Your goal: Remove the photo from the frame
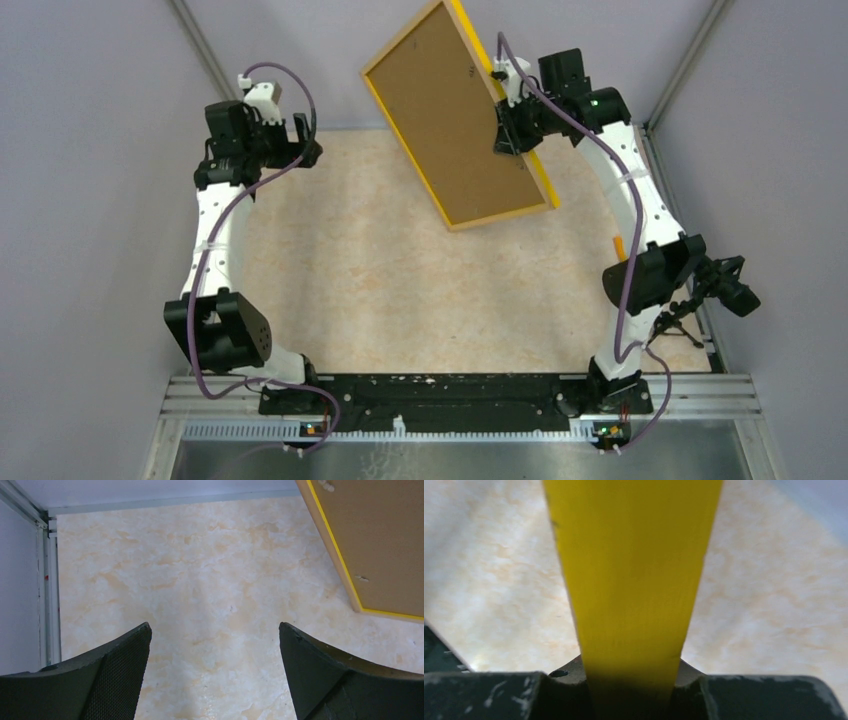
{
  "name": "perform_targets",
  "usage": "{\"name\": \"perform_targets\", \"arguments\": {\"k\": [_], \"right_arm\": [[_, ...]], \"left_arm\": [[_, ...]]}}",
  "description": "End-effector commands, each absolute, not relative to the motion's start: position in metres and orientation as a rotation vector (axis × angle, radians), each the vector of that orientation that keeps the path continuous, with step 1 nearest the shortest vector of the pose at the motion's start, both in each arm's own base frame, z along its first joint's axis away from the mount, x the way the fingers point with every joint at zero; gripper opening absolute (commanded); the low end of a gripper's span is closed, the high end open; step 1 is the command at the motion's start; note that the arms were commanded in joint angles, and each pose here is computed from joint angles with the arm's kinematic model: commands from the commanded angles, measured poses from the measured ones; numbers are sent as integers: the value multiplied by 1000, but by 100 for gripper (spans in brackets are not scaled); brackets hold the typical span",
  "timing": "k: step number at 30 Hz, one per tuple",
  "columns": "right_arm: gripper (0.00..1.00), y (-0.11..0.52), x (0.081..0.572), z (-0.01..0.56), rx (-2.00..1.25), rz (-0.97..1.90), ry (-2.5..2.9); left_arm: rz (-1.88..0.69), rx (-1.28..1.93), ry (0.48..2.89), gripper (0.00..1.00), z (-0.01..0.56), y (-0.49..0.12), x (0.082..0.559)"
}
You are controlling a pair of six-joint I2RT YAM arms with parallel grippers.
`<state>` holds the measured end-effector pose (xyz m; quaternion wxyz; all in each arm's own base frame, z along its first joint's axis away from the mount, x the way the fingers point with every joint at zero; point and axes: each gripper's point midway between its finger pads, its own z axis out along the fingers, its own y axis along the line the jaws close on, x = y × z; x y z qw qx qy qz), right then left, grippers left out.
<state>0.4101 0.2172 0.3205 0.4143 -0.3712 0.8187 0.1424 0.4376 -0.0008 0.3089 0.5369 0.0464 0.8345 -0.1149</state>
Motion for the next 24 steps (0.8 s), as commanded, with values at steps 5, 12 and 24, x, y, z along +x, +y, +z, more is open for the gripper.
{"name": "perform_targets", "arguments": {"k": [5,12,24], "right_arm": [[0,237,416,412,-1066,-91,1627],[0,272,392,381,-1215,-295,1468],[0,296,365,277,-1334,-483,1261]], "left_arm": [[-241,-105,1913,99,331,35,429],[-272,-150,1916,99,325,41,417],[-262,-149,1921,99,331,47,411]]}}
